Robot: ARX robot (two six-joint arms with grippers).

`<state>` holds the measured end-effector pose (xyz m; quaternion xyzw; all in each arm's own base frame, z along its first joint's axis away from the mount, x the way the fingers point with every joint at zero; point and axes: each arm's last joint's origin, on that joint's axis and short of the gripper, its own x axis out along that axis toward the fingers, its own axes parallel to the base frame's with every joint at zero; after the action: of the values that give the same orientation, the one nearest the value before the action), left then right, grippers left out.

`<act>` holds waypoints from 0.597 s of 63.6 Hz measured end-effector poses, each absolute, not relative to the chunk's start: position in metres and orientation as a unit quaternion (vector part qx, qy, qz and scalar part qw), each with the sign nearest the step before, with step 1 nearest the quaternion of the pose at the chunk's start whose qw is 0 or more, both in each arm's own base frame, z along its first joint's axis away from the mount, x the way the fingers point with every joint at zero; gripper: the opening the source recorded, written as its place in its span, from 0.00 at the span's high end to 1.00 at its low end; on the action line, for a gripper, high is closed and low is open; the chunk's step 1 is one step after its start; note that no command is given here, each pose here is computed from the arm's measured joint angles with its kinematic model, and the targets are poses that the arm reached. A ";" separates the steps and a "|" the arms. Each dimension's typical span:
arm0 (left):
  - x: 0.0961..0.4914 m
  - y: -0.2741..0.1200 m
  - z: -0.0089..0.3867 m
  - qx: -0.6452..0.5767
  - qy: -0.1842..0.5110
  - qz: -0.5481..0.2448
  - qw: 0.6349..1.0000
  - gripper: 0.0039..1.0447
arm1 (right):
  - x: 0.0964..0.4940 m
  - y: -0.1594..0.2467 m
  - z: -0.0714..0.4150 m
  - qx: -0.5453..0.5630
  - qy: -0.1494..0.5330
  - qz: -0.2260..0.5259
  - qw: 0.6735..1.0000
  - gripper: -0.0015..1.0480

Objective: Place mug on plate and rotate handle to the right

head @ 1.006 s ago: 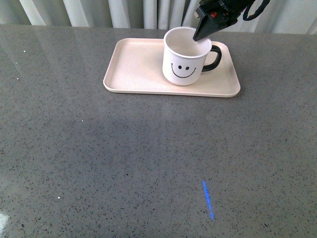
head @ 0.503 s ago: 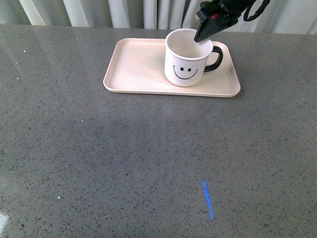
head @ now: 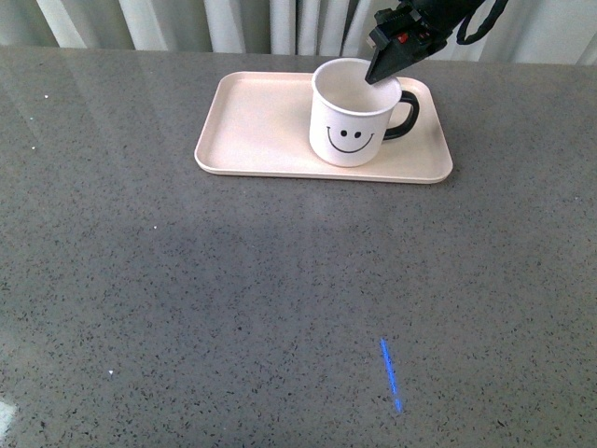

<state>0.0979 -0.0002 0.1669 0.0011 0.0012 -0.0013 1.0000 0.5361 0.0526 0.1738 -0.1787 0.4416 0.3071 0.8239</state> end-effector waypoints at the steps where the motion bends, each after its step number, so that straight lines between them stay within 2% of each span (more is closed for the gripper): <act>1: 0.098 0.000 0.167 0.001 0.001 -0.001 1.000 0.09 | 0.536 0.053 0.174 -0.179 0.442 0.307 0.824 0.98; 4: 0.098 0.000 0.167 0.001 0.001 -0.001 1.000 0.09 | 0.536 0.053 0.173 -0.181 0.442 0.307 0.823 0.97; 20: 0.098 0.000 0.167 0.001 0.001 -0.001 1.000 0.09 | 0.536 0.053 0.169 -0.185 0.447 0.303 0.821 0.59; 26: 0.098 0.000 0.167 0.001 0.001 -0.001 1.000 0.09 | 0.536 0.053 0.170 -0.185 0.446 0.303 0.821 0.48; 29: 0.098 0.000 0.167 0.001 0.001 -0.001 1.000 0.09 | 0.536 0.053 0.170 -0.186 0.446 0.303 0.822 0.42; 31: 0.098 0.000 0.167 0.001 0.001 -0.001 1.000 0.09 | 0.536 0.053 0.170 -0.186 0.446 0.302 0.822 0.32; 38: 0.098 0.000 0.167 0.001 0.001 -0.001 1.000 0.09 | 0.537 0.053 0.172 -0.189 0.444 0.297 0.824 0.17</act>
<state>0.0979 -0.0002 0.1669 0.0011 0.0012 -0.0013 1.0000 0.5367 0.0527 0.1717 -0.1894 0.4439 0.2966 0.8241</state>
